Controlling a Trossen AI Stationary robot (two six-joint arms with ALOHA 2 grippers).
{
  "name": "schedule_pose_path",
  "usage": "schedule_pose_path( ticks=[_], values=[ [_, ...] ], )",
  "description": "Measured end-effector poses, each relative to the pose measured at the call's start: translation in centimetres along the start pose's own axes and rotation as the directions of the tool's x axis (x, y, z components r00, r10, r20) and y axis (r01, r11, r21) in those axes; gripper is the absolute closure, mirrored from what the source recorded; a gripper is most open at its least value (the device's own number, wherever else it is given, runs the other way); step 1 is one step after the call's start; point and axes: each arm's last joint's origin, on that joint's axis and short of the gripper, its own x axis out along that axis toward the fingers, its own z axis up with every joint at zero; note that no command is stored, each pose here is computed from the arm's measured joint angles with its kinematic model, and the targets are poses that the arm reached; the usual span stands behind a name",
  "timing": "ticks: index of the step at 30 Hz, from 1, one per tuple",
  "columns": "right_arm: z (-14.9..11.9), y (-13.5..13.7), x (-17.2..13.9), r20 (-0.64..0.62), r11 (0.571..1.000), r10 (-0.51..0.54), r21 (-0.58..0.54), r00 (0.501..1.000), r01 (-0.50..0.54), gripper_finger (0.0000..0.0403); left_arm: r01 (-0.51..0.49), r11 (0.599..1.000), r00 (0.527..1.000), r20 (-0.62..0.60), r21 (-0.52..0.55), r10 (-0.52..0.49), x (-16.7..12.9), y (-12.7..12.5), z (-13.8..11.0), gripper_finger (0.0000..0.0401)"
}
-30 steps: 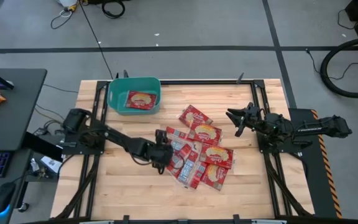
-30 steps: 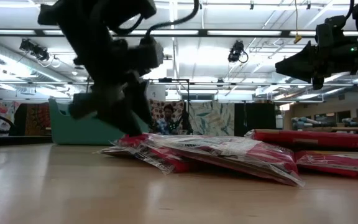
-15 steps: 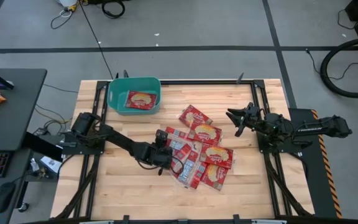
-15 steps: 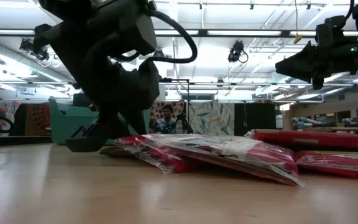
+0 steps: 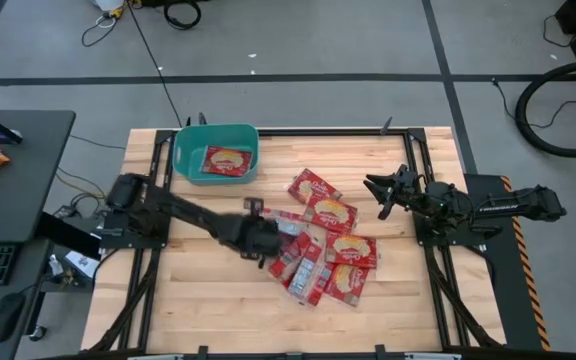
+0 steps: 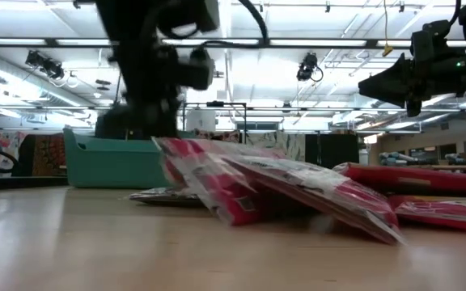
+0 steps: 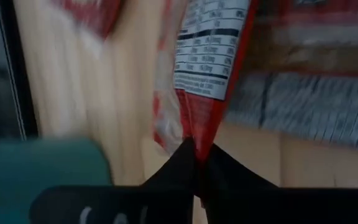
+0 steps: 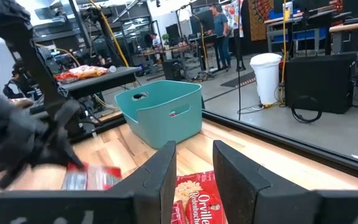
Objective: Sort popcorn bags into baskets
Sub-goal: Put the red popcorn bag into the blue bin
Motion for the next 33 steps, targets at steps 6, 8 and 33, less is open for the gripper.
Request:
schedule_pose_path(
  ticks=[6,8,33],
  values=[
    [0.0,0.0,0.0,0.000,1.000,0.001,0.000,1.000,-0.001,0.0292,0.126,0.973,0.991,-0.024,-0.192,-0.134,-4.2,6.2,-2.9,0.0390],
    [0.0,0.0,0.0,0.001,1.000,0.000,0.000,1.000,0.000,0.0292,0.196,0.947,0.979,-0.012,-0.255,-0.206,-5.4,8.1,-4.2,0.0390],
    [0.0,0.0,0.0,0.000,1.000,0.001,0.000,1.000,-0.001,0.0292,0.173,0.836,0.979,-0.003,-0.521,-0.205,-3.8,20.3,-16.4,0.0389]
  ],
)
